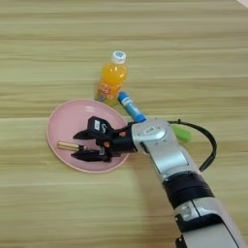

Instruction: Move the objects on the table

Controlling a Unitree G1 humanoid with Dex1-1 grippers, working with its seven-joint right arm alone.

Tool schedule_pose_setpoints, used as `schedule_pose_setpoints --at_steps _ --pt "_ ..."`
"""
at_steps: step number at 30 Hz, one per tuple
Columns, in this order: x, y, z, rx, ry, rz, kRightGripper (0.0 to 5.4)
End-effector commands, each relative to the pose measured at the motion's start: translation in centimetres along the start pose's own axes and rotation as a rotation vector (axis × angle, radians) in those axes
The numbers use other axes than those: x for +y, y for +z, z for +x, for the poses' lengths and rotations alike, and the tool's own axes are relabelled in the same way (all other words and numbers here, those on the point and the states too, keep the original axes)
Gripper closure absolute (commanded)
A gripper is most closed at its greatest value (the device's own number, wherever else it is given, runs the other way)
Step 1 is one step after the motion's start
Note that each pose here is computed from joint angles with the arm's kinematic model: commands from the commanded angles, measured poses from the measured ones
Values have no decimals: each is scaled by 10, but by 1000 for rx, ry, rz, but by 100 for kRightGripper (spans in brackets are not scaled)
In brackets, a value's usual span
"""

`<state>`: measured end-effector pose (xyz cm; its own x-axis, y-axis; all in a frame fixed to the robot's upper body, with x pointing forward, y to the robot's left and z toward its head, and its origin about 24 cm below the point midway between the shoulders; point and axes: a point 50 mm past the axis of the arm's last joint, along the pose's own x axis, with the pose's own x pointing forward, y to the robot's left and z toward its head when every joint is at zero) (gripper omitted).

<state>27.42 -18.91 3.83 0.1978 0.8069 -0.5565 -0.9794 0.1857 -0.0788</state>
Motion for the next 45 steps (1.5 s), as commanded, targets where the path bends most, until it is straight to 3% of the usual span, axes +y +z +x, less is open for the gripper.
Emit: schedule_pose_setpoints --at_steps 1,12,24,31,37,45 --pt "-14 12 -15 24 -80 -71 340" --pt "-14 12 -15 20 -81 -72 450" --pt "-10 15 -14 3 -65 -79 451" --pt "-13 42 -21 -118 -113 -127 451" --pt "-16 72 -38 -217 -182 -188 451" --pt "-30 103 -84 -341 -371 -243 451"
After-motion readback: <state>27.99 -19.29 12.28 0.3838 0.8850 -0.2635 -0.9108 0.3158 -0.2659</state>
